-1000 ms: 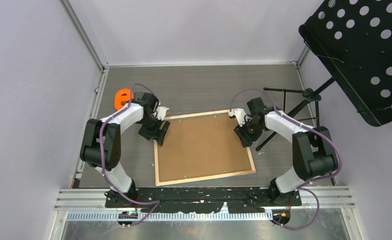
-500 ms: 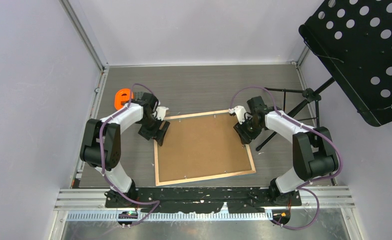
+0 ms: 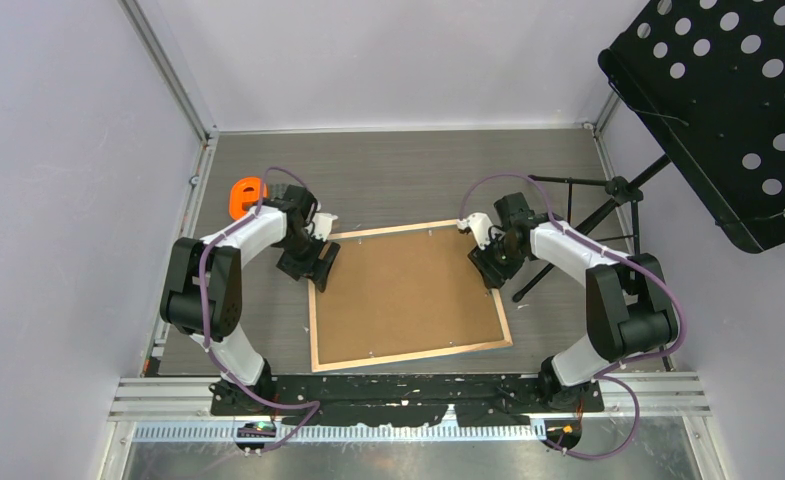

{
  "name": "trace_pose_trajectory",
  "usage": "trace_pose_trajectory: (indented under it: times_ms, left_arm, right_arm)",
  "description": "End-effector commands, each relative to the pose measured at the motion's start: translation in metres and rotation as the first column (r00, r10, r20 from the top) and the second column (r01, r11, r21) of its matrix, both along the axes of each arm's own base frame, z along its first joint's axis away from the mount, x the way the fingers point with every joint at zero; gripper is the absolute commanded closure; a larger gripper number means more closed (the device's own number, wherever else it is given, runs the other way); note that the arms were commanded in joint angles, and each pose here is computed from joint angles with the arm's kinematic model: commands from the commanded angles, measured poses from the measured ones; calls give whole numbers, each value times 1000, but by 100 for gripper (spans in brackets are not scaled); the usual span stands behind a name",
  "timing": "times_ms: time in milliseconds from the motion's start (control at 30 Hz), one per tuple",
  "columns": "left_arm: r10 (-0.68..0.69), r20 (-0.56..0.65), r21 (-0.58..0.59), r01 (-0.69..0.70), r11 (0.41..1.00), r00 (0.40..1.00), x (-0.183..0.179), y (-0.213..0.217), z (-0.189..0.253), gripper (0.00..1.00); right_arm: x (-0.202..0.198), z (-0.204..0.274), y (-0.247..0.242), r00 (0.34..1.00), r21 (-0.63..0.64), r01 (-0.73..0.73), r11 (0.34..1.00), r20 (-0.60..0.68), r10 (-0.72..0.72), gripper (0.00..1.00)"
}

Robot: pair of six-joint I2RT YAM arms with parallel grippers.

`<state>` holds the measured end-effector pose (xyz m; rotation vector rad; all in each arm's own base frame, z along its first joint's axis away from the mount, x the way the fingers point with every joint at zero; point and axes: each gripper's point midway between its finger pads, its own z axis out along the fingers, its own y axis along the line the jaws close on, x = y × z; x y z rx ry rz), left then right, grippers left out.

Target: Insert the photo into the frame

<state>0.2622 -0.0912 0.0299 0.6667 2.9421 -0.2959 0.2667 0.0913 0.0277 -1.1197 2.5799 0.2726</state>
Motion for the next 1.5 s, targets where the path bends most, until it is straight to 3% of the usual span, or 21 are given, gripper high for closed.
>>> trace_pose_trajectory:
  times_ms: [0,767,1467]
  left_arm:
    - [-16,32,-19,16,1000,999,6,-2,12,26]
    - [-16,26,-17,17,1000,1000,6,-2,10,26]
    - [-9,26,-17,9,1000,1000,6,0,10,26]
  right_arm:
    - [-4,3,-2,999,-6,-31,1000,-8,31,49]
    - [-10,-12,-3,999,-39,-49,998,-12,49,49]
    - [-24,-19,-9,968,-60,-242,968,-80,237,49]
